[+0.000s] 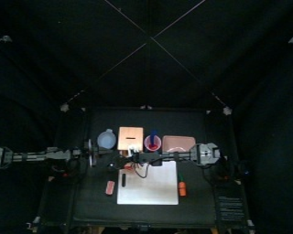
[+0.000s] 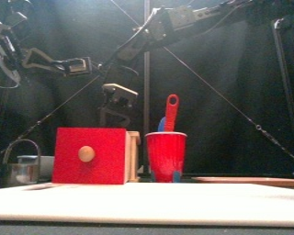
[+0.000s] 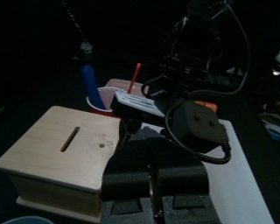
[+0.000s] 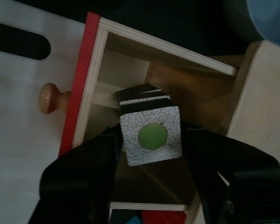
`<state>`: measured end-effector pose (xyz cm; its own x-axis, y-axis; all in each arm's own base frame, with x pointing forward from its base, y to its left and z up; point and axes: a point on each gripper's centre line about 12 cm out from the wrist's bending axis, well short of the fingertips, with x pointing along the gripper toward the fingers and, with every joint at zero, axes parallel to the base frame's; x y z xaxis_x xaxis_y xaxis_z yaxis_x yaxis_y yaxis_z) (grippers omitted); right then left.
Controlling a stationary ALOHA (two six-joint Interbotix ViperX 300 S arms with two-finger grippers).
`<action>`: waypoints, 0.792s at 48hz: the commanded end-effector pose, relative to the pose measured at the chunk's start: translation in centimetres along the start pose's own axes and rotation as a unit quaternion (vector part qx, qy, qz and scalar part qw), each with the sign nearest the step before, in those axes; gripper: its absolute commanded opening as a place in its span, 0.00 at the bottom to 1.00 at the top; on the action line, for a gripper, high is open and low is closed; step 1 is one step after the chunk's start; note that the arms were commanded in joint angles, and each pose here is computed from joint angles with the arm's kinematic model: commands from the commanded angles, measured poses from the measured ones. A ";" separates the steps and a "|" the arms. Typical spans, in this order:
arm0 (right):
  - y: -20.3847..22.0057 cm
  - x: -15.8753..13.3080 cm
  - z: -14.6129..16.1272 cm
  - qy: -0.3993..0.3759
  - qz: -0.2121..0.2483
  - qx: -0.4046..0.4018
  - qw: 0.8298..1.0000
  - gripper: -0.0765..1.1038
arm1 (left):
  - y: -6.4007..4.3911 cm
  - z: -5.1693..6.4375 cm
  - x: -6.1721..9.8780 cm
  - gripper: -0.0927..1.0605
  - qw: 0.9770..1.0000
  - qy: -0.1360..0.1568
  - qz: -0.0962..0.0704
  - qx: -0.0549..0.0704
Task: Place sushi on board then cut the sushi with the knife then place the pieces on the plate
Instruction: Pick knife at handle with right hand
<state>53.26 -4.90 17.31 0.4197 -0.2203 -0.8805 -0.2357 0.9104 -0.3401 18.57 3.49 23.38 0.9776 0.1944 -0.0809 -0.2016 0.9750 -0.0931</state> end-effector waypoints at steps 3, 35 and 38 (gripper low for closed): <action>-1.5 -2.7 1.3 -0.032 -0.017 0.010 0.999 0.68 | 0.1 0.6 0.1 0.13 1.000 -0.010 0.003 0.000; -4.0 -15.5 1.6 -0.043 -0.099 -0.001 0.994 0.68 | 1.1 1.1 0.2 0.13 0.999 -0.017 0.029 0.001; -3.4 -16.5 1.5 -0.038 -0.099 -0.005 0.994 0.68 | 1.1 1.3 0.2 0.13 0.999 -0.019 0.029 0.001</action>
<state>50.10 -4.64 28.81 0.4699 -0.3575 -0.8071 -0.1846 0.8543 -0.4858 18.35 4.51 23.38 0.9654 0.2480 -0.0809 -0.2549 0.9628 -0.0901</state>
